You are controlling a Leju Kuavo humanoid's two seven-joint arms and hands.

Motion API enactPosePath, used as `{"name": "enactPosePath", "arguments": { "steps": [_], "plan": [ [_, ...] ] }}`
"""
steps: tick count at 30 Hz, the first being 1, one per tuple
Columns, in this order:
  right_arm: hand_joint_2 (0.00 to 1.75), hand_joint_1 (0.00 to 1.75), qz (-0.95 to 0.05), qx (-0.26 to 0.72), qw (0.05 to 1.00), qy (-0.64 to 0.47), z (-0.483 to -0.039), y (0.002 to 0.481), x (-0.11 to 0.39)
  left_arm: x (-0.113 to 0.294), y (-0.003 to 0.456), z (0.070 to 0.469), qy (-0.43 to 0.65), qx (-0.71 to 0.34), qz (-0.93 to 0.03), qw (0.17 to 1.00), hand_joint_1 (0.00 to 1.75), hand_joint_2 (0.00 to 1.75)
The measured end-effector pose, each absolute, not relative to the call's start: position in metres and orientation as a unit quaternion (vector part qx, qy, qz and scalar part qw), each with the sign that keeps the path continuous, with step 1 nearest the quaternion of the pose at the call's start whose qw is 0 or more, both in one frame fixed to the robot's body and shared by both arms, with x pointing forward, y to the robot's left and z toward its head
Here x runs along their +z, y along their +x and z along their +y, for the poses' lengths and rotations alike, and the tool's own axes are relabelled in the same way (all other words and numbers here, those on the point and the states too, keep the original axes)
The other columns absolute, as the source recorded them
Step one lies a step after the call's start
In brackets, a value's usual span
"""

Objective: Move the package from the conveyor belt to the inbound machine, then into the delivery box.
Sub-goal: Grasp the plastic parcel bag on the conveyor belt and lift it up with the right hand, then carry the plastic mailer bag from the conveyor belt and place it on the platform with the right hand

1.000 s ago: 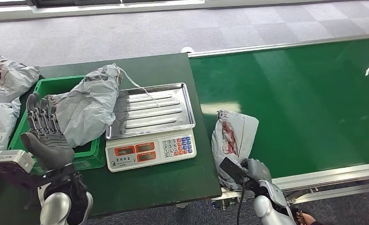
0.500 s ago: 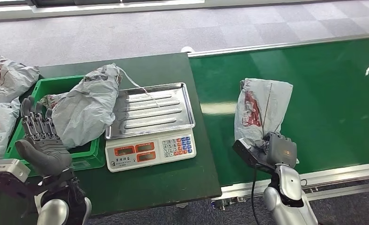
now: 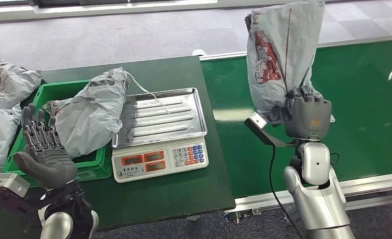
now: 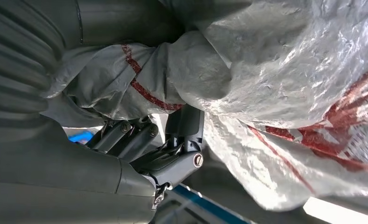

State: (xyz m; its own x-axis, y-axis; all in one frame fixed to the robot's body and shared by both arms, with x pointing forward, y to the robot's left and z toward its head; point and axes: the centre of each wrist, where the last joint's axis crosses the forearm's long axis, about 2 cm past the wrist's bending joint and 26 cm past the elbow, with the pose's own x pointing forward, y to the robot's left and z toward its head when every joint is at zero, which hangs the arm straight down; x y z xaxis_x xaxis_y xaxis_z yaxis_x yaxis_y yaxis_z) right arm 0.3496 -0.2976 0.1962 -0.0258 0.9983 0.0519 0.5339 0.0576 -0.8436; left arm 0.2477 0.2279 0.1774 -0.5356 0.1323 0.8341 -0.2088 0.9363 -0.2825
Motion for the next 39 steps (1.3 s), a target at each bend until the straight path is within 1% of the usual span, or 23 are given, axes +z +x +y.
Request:
{"name": "enactPosePath", "arguments": {
  "steps": [3, 6, 9, 14, 16, 17, 21, 23, 26, 29, 32, 36, 39],
  "plan": [
    [1.75, 1.75, -0.681, 0.325, 0.293, -0.587, -0.277, 0.372, 0.219, 0.177, 0.25, 0.225, 0.013, 0.18, -0.858, 0.481, 0.0, 0.0],
    [1.75, 1.75, -0.712, 0.331, 0.256, -0.564, -0.245, 0.396, 0.237, 0.18, 0.254, 0.221, 0.002, 0.179, -0.86, 0.478, 0.0, 0.0],
    [1.75, 1.75, -0.725, 0.346, 0.241, -0.544, -0.217, 0.409, 0.245, 0.18, 0.256, 0.219, -0.002, 0.178, -0.86, 0.478, 0.0, 0.0],
    [1.75, 1.75, -0.738, 0.365, 0.245, -0.512, -0.196, 0.417, 0.248, 0.179, 0.257, 0.217, -0.007, 0.176, -0.859, 0.481, 0.0, 0.0],
    [1.75, 1.75, -0.763, 0.366, 0.284, -0.451, -0.186, 0.42, 0.248, 0.179, 0.258, 0.217, -0.009, 0.177, -0.859, 0.481, 0.0, 0.0],
    [1.75, 1.75, -0.78, 0.361, 0.316, -0.401, -0.18, 0.421, 0.247, 0.18, 0.26, 0.216, -0.011, 0.178, -0.859, 0.48, 0.0, 0.0],
    [1.75, 1.75, -0.833, 0.299, 0.451, -0.114, -0.155, 0.421, 0.237, 0.184, 0.269, 0.212, -0.025, 0.176, -0.861, 0.476, 0.0, 0.0],
    [1.75, 1.75, -0.835, 0.26, 0.485, 0.008, -0.149, 0.421, 0.229, 0.187, 0.274, 0.209, -0.031, 0.173, -0.862, 0.475, 0.0, 0.0],
    [1.75, 1.75, -0.826, 0.218, 0.505, 0.122, -0.142, 0.42, 0.217, 0.189, 0.282, 0.206, -0.037, 0.17, -0.863, 0.474, 0.0, 0.0],
    [1.75, 1.75, -0.813, 0.2, 0.513, 0.191, -0.134, 0.418, 0.209, 0.191, 0.286, 0.203, -0.042, 0.166, -0.864, 0.474, 0.0, 0.0],
    [1.75, 1.75, -0.8, 0.192, 0.52, 0.231, -0.125, 0.416, 0.205, 0.191, 0.289, 0.202, -0.043, 0.165, -0.864, 0.473, 0.0, 0.0],
    [1.75, 1.75, -0.79, 0.191, 0.529, 0.245, -0.118, 0.415, 0.203, 0.193, 0.292, 0.201, -0.046, 0.164, -0.865, 0.472, 0.0, 0.0],
    [1.75, 1.75, -0.786, 0.195, 0.538, 0.235, -0.116, 0.418, 0.203, 0.194, 0.294, 0.201, -0.05, 0.162, -0.866, 0.471, 0.0, 0.0]
  ]
}}
